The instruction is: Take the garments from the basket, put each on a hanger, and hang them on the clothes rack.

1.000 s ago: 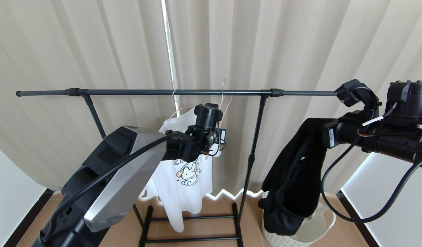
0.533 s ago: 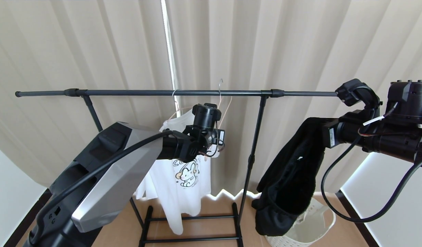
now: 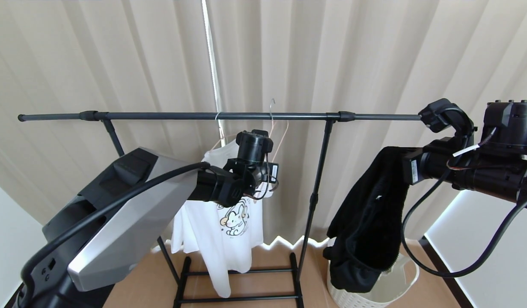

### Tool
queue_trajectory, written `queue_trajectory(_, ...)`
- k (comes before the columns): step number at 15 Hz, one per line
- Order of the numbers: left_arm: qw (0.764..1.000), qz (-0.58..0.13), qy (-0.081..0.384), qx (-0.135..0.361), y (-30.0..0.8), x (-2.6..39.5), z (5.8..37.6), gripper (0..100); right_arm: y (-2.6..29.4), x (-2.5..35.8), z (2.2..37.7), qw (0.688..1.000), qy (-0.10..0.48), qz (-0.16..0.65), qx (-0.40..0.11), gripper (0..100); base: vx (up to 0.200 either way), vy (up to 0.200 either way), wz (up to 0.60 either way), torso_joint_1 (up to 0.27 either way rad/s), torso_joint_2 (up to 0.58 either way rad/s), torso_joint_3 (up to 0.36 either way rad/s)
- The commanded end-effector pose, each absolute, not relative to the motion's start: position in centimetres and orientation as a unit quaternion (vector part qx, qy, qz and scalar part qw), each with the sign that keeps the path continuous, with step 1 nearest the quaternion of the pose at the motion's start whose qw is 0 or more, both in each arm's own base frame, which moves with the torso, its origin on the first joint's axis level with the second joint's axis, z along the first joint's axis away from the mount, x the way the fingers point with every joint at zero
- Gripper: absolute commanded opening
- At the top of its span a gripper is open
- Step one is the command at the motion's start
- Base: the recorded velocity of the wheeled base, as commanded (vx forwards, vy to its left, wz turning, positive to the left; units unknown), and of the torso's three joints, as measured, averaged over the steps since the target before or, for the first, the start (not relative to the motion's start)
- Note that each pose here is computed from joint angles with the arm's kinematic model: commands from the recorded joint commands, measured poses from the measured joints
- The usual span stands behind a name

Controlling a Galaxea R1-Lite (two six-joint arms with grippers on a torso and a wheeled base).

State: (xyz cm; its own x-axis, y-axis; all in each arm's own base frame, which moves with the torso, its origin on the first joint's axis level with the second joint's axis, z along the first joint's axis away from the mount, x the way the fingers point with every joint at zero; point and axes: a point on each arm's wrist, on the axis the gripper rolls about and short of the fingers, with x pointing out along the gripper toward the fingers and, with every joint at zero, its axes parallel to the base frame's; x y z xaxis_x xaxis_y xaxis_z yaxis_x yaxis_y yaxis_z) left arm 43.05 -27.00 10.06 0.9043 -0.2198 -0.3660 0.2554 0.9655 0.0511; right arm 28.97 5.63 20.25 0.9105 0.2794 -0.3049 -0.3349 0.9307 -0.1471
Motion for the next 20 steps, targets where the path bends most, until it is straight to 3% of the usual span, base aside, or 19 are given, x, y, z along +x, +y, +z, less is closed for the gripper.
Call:
queue_trajectory(1, 0.976, -0.123, 0.175, 0.046, -26.6, 42.4, 10.8, 0, 5.7, 28.9, 20.3, 0.972, 0.140, 0.160, -0.099, 0, 0.000, 0.000, 0.00, 0.000, 0.00, 0.000)
queue_trajectory(7, 0.977, -0.132, 0.164, 0.043, -25.7, 39.5, 11.5, 0, 5.8, 28.9, 20.2, 0.972, 0.141, 0.161, -0.099, 0, 0.000, 0.000, 0.00, 0.000, 0.00, 0.000)
queue_trajectory(14, 0.976, -0.156, 0.145, 0.037, -21.9, 31.3, 11.0, 0, 6.9, 28.3, 20.4, 0.973, 0.138, 0.154, -0.107, 0, 0.000, 0.000, 0.00, 0.000, 0.00, 0.000)
queue_trajectory(20, 0.953, -0.274, 0.108, 0.070, -16.0, 23.4, 7.9, 0, 8.5, 28.3, 20.5, 0.980, 0.140, 0.060, -0.132, 0, 0.000, 0.000, 0.00, 0.000, 0.00, 0.000)
